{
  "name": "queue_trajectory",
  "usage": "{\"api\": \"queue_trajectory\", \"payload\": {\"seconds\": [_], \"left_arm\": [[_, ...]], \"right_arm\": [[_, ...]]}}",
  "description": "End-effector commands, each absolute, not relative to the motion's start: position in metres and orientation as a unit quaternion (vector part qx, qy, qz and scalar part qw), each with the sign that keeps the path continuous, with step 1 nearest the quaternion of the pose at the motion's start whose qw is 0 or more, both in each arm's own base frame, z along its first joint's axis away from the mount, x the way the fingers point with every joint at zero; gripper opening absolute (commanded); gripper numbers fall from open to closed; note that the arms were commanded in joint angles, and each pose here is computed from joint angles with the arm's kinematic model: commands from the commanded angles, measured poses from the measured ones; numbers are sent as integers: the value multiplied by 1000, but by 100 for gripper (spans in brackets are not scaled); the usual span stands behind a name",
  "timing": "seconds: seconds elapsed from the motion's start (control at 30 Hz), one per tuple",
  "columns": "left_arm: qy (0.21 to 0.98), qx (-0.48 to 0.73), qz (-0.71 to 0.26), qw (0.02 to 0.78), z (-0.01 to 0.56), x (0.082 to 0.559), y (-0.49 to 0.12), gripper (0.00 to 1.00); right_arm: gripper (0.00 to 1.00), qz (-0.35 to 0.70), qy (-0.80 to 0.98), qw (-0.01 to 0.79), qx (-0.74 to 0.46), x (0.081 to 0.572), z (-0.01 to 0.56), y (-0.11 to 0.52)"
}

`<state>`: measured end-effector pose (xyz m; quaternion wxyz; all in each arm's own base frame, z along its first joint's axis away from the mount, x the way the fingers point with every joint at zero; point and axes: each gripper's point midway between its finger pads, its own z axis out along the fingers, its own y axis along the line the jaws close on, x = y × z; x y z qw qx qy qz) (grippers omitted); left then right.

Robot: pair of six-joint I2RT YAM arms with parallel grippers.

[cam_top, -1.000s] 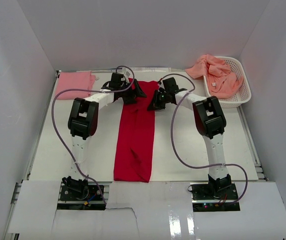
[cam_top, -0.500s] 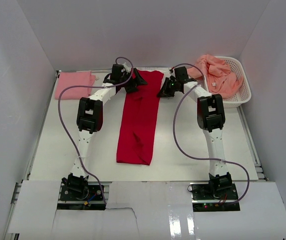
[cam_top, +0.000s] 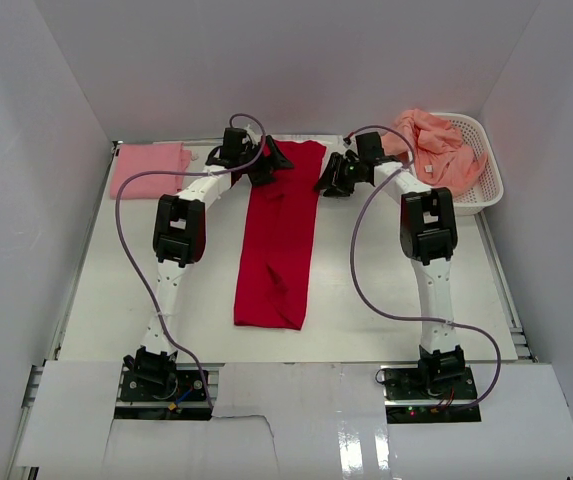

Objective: Fold and stack the t-shirts
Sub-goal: Rotate the tshirt 90 degrees

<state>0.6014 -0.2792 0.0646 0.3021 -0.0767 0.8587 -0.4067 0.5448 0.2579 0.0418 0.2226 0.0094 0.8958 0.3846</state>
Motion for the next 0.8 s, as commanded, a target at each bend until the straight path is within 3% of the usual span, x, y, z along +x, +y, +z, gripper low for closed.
{"api": "queue_trajectory", "payload": {"seconds": [0.0, 0.13, 0.17, 0.23, 0.33, 0.53, 0.77], "left_arm": [[849, -72, -401, 337, 121, 607, -268, 98], [826, -55, -411, 381, 203, 596, -264, 98], [828, -55, -408, 381, 206, 591, -262, 98], [825, -56, -405, 390, 222, 584, -258, 98], [821, -47, -412, 391, 240, 569, -257, 98], [832, -37, -409, 372, 224, 561, -257, 98], [847, -61, -402, 342, 175, 577, -233, 98]], "right_arm": [[54, 382, 883, 268, -44, 524, 105, 261], [55, 387, 869, 293, -95, 469, 148, 272], [55, 381, 881, 266, -93, 443, 126, 269], [55, 397, 866, 280, -118, 414, 145, 282], [55, 398, 874, 239, -144, 357, 124, 295], [56, 370, 889, 189, -192, 301, 95, 316], [56, 291, 911, 201, -214, 260, 98, 323]]}}
